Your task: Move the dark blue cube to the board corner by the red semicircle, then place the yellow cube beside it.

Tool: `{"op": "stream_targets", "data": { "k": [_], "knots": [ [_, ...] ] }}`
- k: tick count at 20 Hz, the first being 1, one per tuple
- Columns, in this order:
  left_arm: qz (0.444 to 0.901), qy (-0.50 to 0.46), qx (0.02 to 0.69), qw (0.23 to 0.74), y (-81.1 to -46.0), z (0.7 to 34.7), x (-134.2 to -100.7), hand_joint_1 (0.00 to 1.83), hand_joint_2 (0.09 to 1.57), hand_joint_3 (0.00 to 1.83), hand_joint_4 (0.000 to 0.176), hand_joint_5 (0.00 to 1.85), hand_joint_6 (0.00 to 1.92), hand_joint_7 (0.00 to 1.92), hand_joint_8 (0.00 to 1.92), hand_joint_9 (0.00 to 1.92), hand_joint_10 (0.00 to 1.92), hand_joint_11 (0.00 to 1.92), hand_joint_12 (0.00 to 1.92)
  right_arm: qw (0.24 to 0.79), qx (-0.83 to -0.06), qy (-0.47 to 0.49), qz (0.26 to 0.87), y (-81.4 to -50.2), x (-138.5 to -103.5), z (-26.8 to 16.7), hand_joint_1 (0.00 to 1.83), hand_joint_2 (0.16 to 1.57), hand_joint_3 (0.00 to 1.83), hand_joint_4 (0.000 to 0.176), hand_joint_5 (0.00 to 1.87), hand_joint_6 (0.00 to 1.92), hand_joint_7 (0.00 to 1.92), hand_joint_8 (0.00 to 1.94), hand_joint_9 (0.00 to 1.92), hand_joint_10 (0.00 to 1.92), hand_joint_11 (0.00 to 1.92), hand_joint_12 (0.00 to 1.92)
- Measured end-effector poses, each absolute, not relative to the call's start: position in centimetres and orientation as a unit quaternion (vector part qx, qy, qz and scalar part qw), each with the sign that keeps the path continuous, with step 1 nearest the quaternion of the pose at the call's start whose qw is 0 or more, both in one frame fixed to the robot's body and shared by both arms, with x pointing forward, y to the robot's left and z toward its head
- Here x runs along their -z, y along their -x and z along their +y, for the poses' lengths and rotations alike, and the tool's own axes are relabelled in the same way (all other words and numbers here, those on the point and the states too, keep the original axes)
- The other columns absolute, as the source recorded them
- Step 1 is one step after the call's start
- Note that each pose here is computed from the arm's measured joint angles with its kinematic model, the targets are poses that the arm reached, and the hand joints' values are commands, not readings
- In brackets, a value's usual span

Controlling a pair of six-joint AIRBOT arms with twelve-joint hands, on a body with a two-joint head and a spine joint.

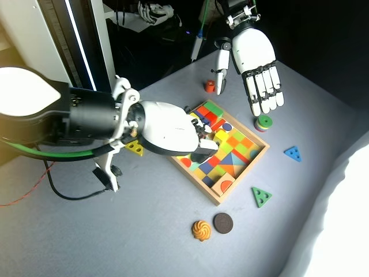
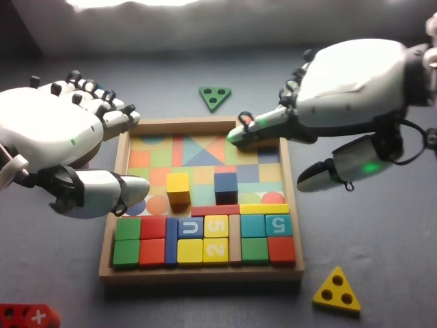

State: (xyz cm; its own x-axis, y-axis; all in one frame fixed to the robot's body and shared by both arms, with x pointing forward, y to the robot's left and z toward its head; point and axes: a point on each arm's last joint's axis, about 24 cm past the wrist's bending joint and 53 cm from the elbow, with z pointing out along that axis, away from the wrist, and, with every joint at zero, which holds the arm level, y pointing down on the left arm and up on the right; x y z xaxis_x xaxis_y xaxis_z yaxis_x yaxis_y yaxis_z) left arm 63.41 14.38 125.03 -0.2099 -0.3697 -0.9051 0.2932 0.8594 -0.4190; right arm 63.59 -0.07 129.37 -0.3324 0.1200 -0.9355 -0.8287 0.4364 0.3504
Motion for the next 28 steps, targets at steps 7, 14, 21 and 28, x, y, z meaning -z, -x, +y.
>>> {"op": "stream_targets", "data": {
  "k": [7, 14, 21, 28],
  "knots": [
    [0.737, 0.034, 0.261, 0.622, -63.5, 14.7, -124.6, 0.0, 1.29, 0.01, 0.0, 0.12, 0.0, 0.09, 0.0, 0.05, 0.0, 0.01, 0.06, 0.503, -0.438, 0.311, 0.677, -64.1, -127.9, 2.2, 1.74, 1.19, 0.0, 0.0, 0.16, 0.0, 1.2, 1.94, 1.61, 1.92, 1.76, 1.92],
    [0.739, 0.037, 0.261, 0.62, -63.5, 14.7, -124.3, 0.0, 1.28, 0.0, 0.0, 0.13, 0.0, 0.1, 0.0, 0.06, 0.0, 0.0, 0.11, 0.502, -0.423, 0.328, 0.68, -65.8, -126.9, 3.8, 1.78, 1.19, 0.0, 0.0, 0.15, 0.01, 1.14, 1.94, 1.46, 1.92, 1.61, 1.92],
    [0.739, 0.039, 0.26, 0.62, -63.5, 14.8, -124.3, 0.0, 1.29, 0.0, 0.0, 0.09, 0.0, 0.05, 0.0, 0.02, 0.0, 0.0, 0.01, 0.504, -0.413, 0.334, 0.681, -66.4, -126.6, 3.9, 1.72, 1.22, 0.0, 0.0, 0.18, 0.0, 0.99, 1.9, 1.38, 1.92, 1.53, 1.92],
    [0.739, 0.038, 0.259, 0.621, -63.5, 14.8, -124.3, 0.0, 1.27, 0.0, 0.0, 0.04, 0.0, 0.01, 0.0, 0.0, 0.0, 0.0, 0.0, 0.489, -0.421, 0.328, 0.69, -66.0, -125.6, 4.5, 1.72, 1.24, 0.0, 0.0, 0.15, 0.0, 1.1, 1.94, 1.42, 1.92, 1.52, 1.92]
  ]
}}
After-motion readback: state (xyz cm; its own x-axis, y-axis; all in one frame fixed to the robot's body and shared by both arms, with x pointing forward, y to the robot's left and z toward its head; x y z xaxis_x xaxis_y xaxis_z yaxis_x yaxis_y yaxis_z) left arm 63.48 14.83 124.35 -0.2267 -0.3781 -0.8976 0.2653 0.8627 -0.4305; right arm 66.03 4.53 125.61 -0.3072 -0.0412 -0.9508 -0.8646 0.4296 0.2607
